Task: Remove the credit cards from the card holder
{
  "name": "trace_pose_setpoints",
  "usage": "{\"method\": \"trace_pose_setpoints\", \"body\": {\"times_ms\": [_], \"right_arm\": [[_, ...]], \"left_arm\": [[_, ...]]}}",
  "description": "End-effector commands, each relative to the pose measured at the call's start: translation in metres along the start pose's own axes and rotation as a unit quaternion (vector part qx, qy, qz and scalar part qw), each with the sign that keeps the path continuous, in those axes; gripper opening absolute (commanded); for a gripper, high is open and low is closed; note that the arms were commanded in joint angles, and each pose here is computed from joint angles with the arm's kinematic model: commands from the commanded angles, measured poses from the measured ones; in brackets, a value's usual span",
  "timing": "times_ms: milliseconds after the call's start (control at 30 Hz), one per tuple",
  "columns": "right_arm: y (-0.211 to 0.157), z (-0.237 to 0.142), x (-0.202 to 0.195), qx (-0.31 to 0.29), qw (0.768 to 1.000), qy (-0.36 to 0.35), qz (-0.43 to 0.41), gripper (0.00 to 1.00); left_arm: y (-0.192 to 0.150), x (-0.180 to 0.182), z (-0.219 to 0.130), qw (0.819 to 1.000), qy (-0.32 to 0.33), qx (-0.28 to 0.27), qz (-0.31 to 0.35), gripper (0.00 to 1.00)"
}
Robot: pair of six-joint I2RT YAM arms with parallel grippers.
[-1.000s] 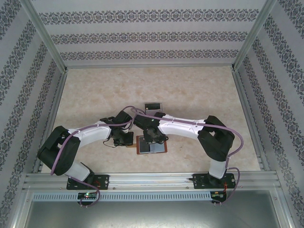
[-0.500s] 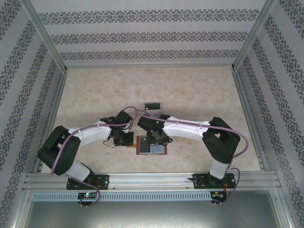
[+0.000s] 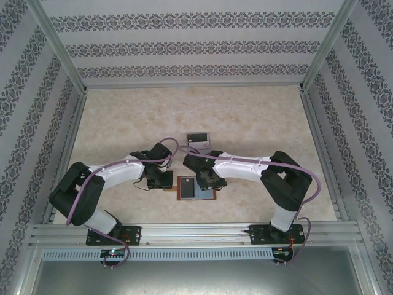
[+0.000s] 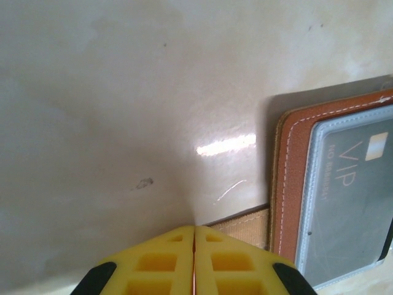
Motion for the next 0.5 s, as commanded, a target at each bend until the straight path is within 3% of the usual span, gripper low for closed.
{"method": "trace_pose_setpoints", "body": {"times_ms": [0,200,467], "right_arm": [[-0.004,-0.012,-0.017,-0.004,1.0,-0.027,-0.006,0.33],[0.0,-0.034,-0.012,-0.023,0.999,0.033,-0.001,0.34],[0.013,-0.038,0.007,-0.023,0.983,0.18,0.037,0.27]], "left_arm": [[-0.005,0.0,-0.016,1.0,0.016,0.009,-0.012,0.08],[0.003,-0.02,-0.031,0.999,-0.035,-0.005,-0.021,0.09],[0.012,-0.038,-0.02,0.995,-0.093,0.0,-0.035,0.08]]}}
Point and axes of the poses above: each hand's point on the last joint's axis, 136 mm out from that joint toward the fingers, its own z axis out along the fingers, its own x axis along the line the jaws close on, y = z × x, the point moved 7 cm from there along -z, back along the fingers, and after that the axes turned 3 degrees about -z, right-handed, at the moved point
